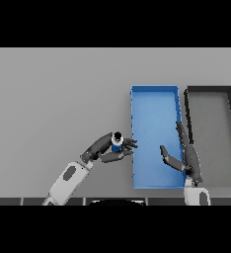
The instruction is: Pick up the blue pipe and place it into the blue bin.
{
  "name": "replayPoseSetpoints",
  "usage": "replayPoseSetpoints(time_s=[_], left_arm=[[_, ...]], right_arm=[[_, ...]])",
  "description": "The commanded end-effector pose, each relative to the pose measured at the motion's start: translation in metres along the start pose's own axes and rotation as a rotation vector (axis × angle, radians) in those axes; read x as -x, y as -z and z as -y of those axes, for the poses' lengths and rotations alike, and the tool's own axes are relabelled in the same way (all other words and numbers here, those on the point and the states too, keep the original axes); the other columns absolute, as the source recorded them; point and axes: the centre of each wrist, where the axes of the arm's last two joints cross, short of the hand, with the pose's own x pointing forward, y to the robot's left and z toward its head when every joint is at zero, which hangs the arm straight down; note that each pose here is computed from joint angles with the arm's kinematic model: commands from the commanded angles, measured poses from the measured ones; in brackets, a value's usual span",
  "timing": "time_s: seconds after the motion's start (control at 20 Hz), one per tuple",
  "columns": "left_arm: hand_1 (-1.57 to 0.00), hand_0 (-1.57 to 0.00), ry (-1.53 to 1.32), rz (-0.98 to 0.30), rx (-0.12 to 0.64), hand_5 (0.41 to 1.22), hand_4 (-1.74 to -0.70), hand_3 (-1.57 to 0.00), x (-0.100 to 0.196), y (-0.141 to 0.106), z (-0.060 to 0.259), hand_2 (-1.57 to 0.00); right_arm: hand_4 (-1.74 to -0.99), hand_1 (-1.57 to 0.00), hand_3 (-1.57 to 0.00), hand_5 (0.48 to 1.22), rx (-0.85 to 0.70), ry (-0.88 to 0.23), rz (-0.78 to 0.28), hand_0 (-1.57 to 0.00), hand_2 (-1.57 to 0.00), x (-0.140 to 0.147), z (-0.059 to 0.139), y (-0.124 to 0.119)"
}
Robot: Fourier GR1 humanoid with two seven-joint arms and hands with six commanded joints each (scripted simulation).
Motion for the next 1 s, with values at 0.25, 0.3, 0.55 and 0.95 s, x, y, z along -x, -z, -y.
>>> replayPoseSetpoints(time_s=[0.25, 0.3, 0.55, 0.95], left_arm=[[-1.57, -1.57, -0.015, 0.015, 0.011, 1.221, -1.47, -1.57, -0.005, 0.001, 0.003, -1.57], [-1.57, -1.57, -0.009, 0.009, 0.009, 1.221, -1.47, -1.57, -0.005, 0.001, 0.002, -1.57], [-1.57, -1.57, 0.013, -0.006, 0.002, 1.221, -1.47, -1.57, -0.007, 0.002, -0.001, -1.57], [-1.57, -1.57, -0.001, 0.002, 0.020, 1.221, -1.46, -1.57, -0.002, 0.004, -0.003, -1.57]], right_arm=[[-1.237, -0.01, 0.00, 0.577, -0.365, 0.144, 0.063, 0.00, -0.11, -0.067, 0.014, 0.037], [-1.247, -0.01, 0.00, 0.568, -0.424, 0.143, 0.078, 0.00, -0.11, -0.080, 0.011, 0.043], [-1.291, 0.00, 0.00, 0.558, -0.613, 0.028, 0.107, 0.00, -0.07, -0.115, -0.010, 0.067], [-1.253, 0.00, 0.00, 0.554, -0.837, 0.005, 0.169, 0.00, -0.05, -0.143, -0.057, 0.095]])
